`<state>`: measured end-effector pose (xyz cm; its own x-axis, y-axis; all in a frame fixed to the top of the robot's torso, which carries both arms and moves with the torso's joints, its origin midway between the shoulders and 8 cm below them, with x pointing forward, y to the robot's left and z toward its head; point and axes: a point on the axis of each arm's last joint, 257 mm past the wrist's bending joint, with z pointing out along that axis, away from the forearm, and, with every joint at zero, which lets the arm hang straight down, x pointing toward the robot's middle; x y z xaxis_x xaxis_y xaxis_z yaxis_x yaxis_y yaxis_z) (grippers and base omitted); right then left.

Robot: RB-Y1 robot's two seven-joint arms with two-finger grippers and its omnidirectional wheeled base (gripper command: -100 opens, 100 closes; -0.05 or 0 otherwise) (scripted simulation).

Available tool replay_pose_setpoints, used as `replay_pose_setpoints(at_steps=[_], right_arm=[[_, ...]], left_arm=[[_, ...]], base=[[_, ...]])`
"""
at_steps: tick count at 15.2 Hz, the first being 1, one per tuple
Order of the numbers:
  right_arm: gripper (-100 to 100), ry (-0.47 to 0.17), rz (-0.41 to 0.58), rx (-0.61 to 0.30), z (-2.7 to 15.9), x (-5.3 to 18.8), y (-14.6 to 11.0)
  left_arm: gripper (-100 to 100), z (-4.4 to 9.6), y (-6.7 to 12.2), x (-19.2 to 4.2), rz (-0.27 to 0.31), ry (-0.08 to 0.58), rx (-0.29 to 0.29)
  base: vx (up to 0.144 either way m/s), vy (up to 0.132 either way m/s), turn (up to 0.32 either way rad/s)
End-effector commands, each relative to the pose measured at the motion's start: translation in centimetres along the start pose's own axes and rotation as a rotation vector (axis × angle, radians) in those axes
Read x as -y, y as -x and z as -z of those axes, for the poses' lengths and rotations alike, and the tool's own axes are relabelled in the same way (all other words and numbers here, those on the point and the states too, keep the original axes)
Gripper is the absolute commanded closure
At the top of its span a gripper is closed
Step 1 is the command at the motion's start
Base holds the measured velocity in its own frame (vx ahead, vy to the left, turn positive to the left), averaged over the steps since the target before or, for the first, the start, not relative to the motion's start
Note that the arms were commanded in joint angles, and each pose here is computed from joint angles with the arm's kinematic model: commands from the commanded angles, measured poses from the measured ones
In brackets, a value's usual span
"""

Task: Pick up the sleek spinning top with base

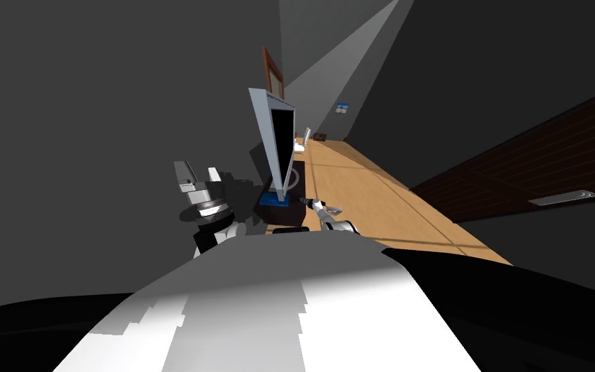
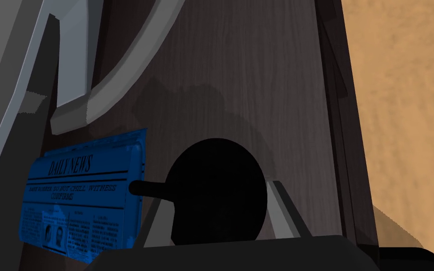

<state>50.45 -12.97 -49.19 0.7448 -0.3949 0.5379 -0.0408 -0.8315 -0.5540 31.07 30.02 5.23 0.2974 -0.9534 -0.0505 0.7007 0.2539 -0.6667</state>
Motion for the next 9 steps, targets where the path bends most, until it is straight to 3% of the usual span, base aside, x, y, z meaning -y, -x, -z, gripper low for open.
replay_pose_setpoints(at_steps=[1, 9], right_arm=[[100, -0.014, 0.019, 0.022, 0.0, 0.5, 0.6], [100, -0.043, 0.053, 0.071, 0.1, 1.4, 2.0]], left_arm=[[0, 0.0, 0.0, 0.0, 0.000, 0.000, 0.000], [0, 0.0, 0.0, 0.0, 0.000, 0.000, 0.000]], base=[[0.025, 0.064, -0.207], [0.019, 0.047, -0.142]])
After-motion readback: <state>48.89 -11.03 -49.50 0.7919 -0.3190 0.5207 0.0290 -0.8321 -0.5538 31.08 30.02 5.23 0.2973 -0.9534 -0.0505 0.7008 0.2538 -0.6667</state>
